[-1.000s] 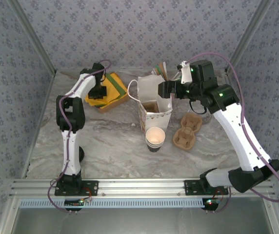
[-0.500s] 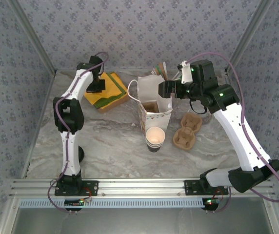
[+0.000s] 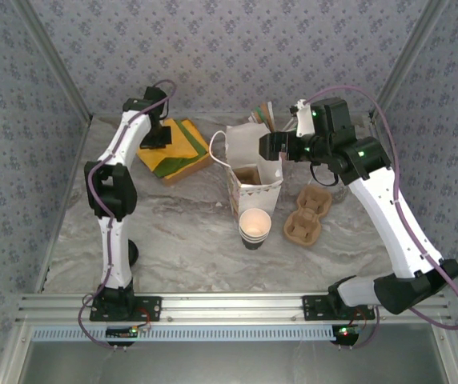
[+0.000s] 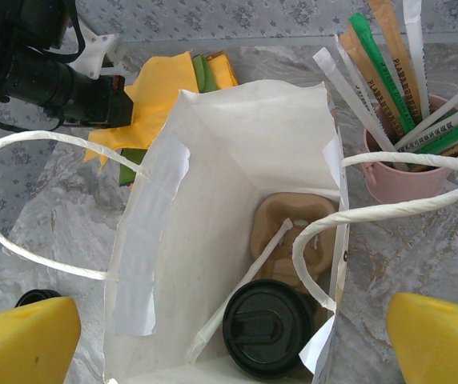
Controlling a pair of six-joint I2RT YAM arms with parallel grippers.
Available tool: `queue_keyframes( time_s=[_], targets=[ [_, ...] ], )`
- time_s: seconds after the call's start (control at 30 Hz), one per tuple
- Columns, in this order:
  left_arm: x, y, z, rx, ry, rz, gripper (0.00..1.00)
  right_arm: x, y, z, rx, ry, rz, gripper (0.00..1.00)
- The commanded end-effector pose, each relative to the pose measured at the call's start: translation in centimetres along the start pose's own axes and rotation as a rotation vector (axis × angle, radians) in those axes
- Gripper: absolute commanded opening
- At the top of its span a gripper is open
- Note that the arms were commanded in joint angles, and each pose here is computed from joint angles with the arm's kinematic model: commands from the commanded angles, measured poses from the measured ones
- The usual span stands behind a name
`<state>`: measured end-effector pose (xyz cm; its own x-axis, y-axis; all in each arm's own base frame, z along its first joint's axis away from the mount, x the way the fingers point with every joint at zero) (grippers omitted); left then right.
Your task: Pack the takeout coffee
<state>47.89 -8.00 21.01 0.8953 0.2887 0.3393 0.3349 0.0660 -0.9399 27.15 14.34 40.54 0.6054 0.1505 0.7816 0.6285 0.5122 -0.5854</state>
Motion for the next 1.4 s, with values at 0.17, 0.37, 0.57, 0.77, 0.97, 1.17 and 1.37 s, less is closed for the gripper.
queue_keyframes(
  time_s=[0.17, 0.37, 0.57, 0.77, 0.97, 1.17, 1.37],
  targets=[
    [0.6, -3.8, 0.5, -0.027, -0.035, -0.047, 0.0, 0.2, -0.3, 0.1, 0.013, -0.002, -0.012, 1.0],
    [0.9, -6.4, 0.5, -0.054, -0.047, -0.096, 0.0, 0.2, -0.4, 0.1, 0.011, -0.001, -0.015, 1.0],
    [1.3, -9.4, 0.5, -0.11, -0.072, -0.149, 0.0, 0.3, -0.4, 0.2, 0.019, 0.0, -0.018, 1.0],
    [1.3, -11.1, 0.3, -0.146, -0.079, -0.172, 0.0, 0.2, -0.5, 0.4, 0.028, -0.002, -0.02, 1.0],
    [1.2, -14.3, 0.0, -0.213, -0.097, -0.222, 0.0, 0.3, -0.8, 0.5, 0.027, -0.005, -0.023, 1.0],
    [0.4, -20.4, -0.8, -0.346, -0.087, -0.34, 0.0, 0.6, -1.2, 0.5, 0.016, -0.002, -0.04, 1.0],
    [-1.6, -26.3, -1.4, -0.48, -0.06, -0.45, 0.0, 1.1, -1.7, 0.7, 0.016, 0.001, -0.071, 1.0]
  ],
)
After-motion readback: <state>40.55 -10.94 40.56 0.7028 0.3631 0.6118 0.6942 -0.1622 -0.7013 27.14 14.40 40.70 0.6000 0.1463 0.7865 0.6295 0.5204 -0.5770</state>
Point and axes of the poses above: each hand's point on the last joint's axis, 136 mm out from that joint toward the fingers, its own y axis out along the fingers, its own z axis along the line the jaws close on, x = y × z, the point moved 8 cm from there along -y, back along the fingers, and after that the axes turned 11 degrees about -y, right-handed, at the moved point
